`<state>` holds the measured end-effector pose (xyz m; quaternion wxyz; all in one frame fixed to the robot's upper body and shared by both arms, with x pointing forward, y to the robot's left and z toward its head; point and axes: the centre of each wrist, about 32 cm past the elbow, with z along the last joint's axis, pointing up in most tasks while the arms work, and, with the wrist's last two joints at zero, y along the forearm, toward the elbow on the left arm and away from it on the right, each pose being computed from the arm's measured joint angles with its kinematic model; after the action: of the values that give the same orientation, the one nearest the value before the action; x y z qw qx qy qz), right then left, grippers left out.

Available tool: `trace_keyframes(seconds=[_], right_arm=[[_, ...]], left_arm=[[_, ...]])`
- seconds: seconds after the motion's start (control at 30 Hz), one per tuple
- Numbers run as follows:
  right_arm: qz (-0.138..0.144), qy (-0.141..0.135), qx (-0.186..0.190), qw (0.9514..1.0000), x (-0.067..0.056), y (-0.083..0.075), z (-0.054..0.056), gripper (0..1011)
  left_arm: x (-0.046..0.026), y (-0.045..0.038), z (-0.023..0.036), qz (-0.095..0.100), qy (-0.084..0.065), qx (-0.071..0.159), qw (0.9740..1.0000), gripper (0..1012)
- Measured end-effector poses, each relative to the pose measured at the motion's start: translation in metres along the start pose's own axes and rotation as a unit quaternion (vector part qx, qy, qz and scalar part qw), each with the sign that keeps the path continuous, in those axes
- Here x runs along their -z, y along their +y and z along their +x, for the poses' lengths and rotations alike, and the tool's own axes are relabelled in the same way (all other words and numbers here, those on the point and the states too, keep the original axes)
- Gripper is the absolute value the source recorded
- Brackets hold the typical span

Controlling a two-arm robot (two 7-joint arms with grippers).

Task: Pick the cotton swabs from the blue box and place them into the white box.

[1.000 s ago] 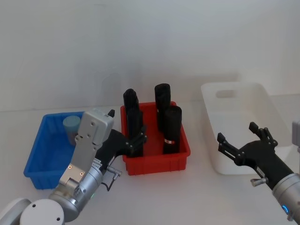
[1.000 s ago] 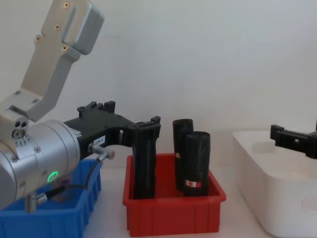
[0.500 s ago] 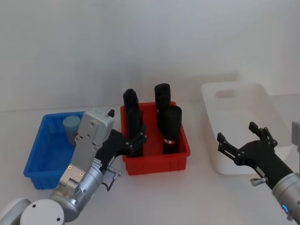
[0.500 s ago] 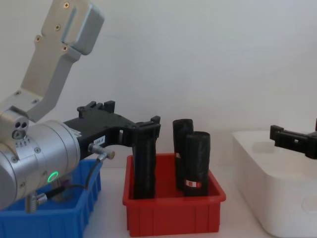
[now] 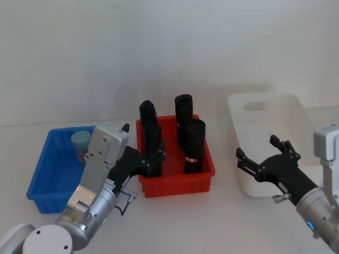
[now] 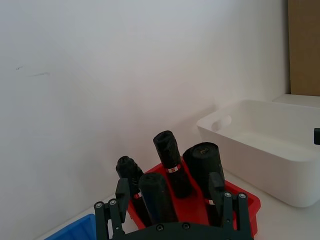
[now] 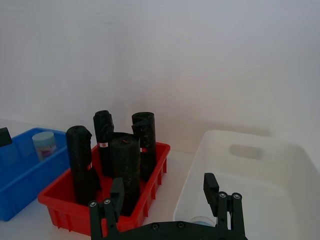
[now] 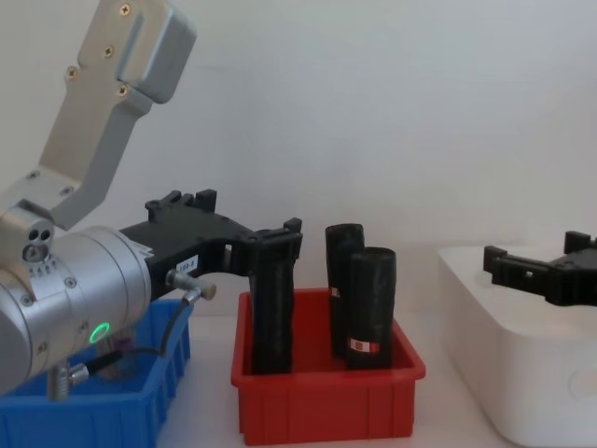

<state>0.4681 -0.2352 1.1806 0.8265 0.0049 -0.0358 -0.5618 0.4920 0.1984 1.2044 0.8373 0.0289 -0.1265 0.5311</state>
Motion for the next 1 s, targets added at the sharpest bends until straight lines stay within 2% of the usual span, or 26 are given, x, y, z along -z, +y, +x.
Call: trace_keyframes(seconds=[1.0], right_arm=[[-0.019,-0.012,-0.086,0.9960,0.023,0.099,-0.002,1002]], left_arm=[[0.0000,0.0000,0.0000,0.000,0.000,0.000,1.0000,1004]])
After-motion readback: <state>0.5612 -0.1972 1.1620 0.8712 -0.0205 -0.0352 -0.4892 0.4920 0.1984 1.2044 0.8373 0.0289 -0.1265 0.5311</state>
